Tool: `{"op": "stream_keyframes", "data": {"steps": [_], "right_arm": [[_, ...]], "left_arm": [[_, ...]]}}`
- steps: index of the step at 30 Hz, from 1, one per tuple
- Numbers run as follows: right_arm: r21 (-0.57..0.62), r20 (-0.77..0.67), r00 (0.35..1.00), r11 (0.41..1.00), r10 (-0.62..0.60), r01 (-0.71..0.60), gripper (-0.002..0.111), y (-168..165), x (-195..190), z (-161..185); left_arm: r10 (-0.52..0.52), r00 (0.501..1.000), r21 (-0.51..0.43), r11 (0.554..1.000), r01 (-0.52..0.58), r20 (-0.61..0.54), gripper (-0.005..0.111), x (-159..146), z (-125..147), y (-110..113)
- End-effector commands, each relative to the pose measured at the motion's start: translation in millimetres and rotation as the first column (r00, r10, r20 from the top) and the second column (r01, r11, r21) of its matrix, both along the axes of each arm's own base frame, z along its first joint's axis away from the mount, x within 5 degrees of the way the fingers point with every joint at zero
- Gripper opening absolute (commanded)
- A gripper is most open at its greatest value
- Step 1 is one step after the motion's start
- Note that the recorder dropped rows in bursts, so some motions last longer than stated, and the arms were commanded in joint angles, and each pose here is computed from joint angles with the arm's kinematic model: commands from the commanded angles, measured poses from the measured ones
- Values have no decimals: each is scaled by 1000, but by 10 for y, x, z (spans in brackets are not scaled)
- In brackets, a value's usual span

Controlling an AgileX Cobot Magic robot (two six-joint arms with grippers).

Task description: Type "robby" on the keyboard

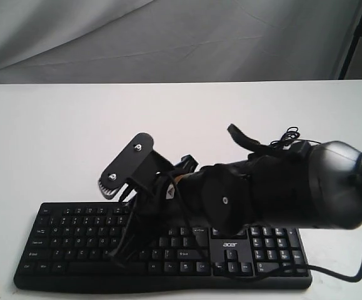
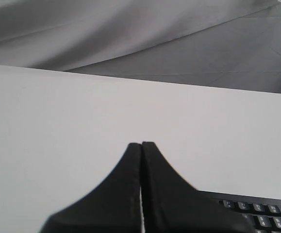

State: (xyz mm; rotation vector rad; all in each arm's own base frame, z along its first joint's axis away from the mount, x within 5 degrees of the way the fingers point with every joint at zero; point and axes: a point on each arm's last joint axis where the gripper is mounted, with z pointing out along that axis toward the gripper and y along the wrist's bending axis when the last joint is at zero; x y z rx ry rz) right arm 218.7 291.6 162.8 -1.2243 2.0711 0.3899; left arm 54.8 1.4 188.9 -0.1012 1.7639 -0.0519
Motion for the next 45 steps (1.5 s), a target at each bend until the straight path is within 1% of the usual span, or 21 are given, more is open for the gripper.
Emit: {"op": "stream_keyframes", "data": {"steps": [1, 8, 12, 16, 26, 35, 38, 45], "right_arm": [[13, 3, 998, 998, 60, -60, 0, 211, -113, 26], [2, -47, 996, 997, 73, -73, 0, 396, -214, -168], [-15, -78, 995, 998, 63, -64, 0, 403, -223, -272], [-9, -57, 996, 998, 63, -63, 0, 448, -251, -317], [-14, -63, 997, 999, 43, -44, 0, 453, -236, -405], [-46, -84, 996, 998, 41, -45, 0, 451, -239, -546], [-42, -80, 996, 998, 42, -46, 0, 451, -237, -530], [-11, -56, 997, 998, 55, -56, 0, 451, -242, -355]], "left_arm": [[-4, 1000, -13, 1000, 4, 2, 0, -1, -12, -4], [-4, 1000, -13, 1000, 4, 2, 0, -1, -12, -4], [-4, 1000, -13, 1000, 4, 2, 0, -1, -12, -4], [-4, 1000, -13, 1000, 4, 2, 0, -1, -12, -4], [-4, 1000, -13, 1000, 4, 2, 0, -1, -12, -4], [-4, 1000, -13, 1000, 4, 2, 0, -1, -12, -4], [-4, 1000, -13, 1000, 4, 2, 0, -1, -12, -4], [-4, 1000, -13, 1000, 4, 2, 0, -1, -12, -4]]}}
